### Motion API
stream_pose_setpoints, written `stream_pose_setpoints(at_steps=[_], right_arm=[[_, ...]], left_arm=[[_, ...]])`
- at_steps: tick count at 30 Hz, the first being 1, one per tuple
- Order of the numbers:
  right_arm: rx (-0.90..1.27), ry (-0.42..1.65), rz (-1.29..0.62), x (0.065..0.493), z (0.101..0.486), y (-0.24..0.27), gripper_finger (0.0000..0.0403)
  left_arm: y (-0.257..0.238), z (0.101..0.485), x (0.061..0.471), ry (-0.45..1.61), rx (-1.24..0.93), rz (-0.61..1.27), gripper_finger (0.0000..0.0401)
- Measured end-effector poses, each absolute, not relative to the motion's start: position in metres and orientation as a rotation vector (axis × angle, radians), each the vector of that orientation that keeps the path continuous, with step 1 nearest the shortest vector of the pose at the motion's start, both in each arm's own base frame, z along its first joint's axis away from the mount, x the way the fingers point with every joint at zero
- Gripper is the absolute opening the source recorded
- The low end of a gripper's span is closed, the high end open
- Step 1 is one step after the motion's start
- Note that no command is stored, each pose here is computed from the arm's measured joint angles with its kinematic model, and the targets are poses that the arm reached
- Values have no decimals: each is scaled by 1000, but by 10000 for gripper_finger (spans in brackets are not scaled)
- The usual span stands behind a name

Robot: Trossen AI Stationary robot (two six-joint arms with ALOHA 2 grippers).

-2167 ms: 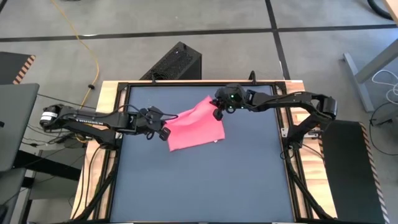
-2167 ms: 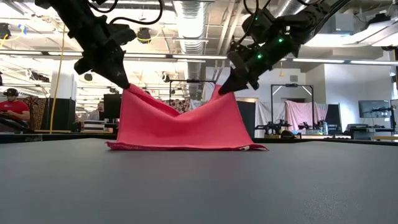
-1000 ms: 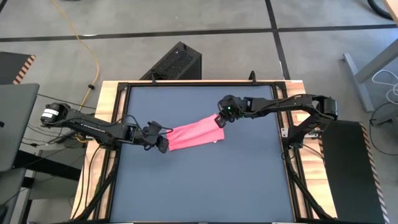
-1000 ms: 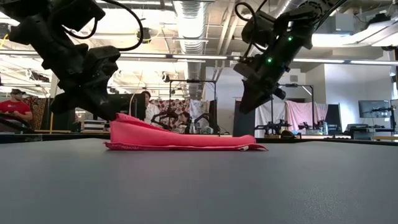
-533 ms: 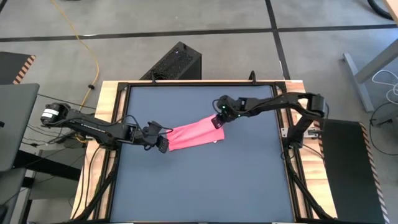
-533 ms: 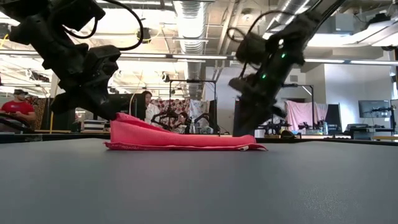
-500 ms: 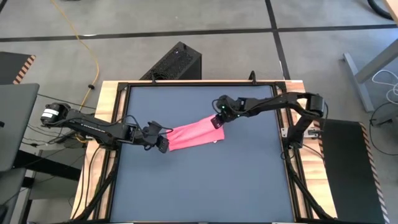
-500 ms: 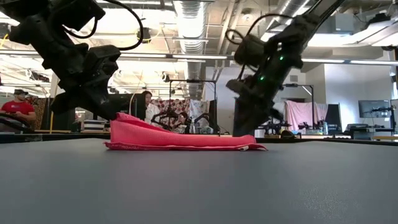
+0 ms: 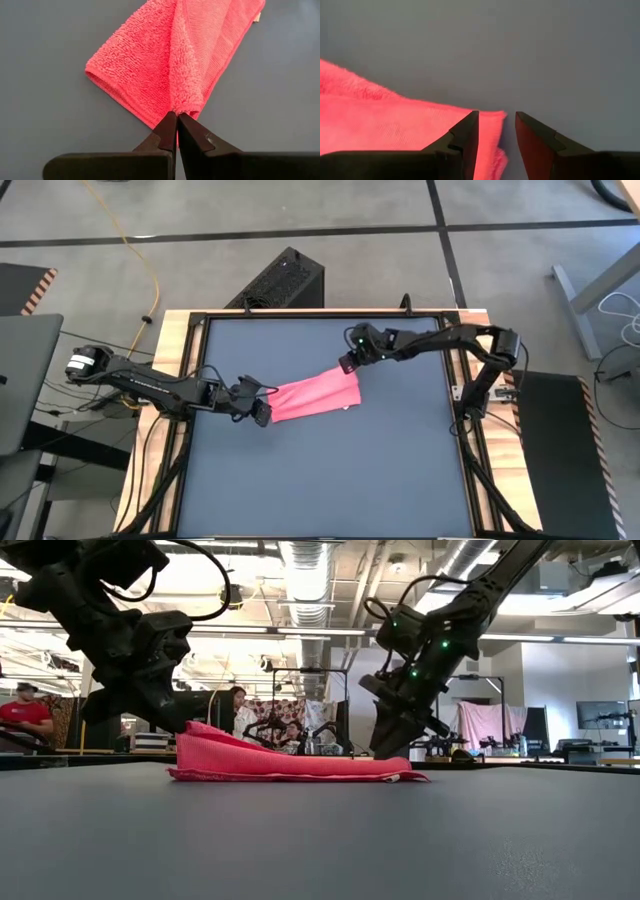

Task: Roll towel
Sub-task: Fold the pink towel

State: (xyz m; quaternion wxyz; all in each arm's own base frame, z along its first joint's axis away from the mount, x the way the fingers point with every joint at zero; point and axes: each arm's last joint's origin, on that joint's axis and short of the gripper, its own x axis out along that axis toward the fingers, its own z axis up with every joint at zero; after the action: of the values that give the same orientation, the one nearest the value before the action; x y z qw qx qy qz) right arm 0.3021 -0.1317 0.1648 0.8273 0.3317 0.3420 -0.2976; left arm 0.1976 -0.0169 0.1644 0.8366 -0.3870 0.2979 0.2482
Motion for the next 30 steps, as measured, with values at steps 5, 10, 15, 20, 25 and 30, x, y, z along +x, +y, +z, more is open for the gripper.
stream_pose_setpoints(at_steps=[5, 10, 15, 20, 25, 30], right_arm=[[709, 731, -632, 300, 164, -135, 154], [702, 744, -618, 302, 164, -129, 154], [709, 766, -620, 301, 161, -129, 154], [712, 787, -626, 300, 159, -129, 154], [716, 788, -626, 300, 159, -128, 154], [718, 790, -623, 300, 159, -126, 154]], left_arm=[[-17, 164, 198, 631, -819, 526, 0], [-17, 164, 198, 630, -820, 526, 0], [-17, 164, 198, 630, -820, 527, 0], [-17, 165, 198, 628, -821, 527, 0], [-17, 165, 198, 625, -822, 525, 0], [-17, 165, 198, 625, -820, 525, 0]])
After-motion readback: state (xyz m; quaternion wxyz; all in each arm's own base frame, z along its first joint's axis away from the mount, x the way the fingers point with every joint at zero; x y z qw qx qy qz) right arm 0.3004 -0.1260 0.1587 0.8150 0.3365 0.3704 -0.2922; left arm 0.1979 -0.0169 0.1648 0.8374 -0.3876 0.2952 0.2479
